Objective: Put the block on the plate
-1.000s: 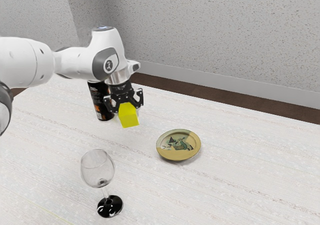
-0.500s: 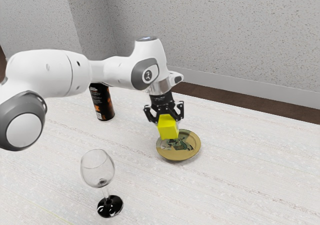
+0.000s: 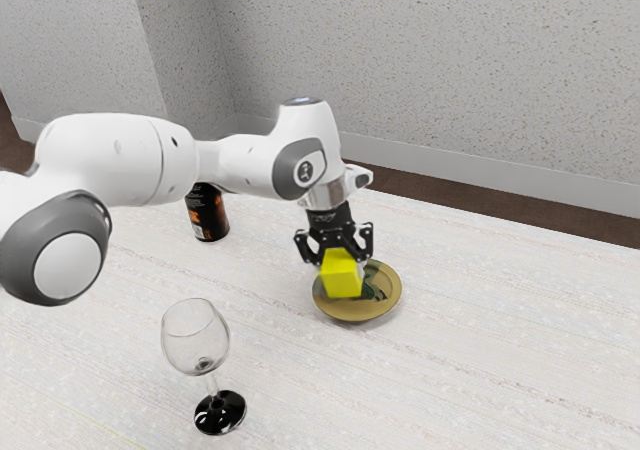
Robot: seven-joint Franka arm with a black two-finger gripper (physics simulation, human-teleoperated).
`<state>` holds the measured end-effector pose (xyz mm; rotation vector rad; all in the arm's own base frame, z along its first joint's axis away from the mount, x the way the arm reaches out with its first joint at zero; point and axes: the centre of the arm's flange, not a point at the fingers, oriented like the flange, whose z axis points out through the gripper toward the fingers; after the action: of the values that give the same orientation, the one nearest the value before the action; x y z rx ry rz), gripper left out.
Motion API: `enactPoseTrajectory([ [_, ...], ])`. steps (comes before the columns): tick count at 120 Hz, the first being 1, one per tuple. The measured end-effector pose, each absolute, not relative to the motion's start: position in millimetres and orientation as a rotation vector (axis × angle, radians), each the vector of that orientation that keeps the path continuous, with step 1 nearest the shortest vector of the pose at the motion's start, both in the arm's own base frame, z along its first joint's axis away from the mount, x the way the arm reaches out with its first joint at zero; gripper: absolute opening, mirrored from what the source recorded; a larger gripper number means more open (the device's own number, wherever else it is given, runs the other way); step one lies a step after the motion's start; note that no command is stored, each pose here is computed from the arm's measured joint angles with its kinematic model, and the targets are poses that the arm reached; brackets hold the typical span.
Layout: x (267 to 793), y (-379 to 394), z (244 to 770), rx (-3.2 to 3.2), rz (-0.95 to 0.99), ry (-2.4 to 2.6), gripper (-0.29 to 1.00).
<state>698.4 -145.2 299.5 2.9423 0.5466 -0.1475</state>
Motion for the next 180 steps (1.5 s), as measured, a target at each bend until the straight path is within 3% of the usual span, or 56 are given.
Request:
enactPoseTrajectory([
  [56,712.9,-146.8,282.1,2.937,-0.142,0.529,0.42],
  [81,713.7,-149.0,281.0,2.93,-0.146,0.507,0.59],
  [113,713.3,-155.2,315.0,2.912,-0.098,0.474,0.67],
  [124,712.2,-153.6,342.5,2.91,-0.06,0.466,0.68],
  [139,697.8,-145.1,437.9,2.921,0.054,0.437,0.69],
  [161,657.8,-120.7,534.4,2.962,0.063,0.438,0.7],
  [180,625.1,-98.7,566.1,3.018,-0.02,0.454,0.7],
])
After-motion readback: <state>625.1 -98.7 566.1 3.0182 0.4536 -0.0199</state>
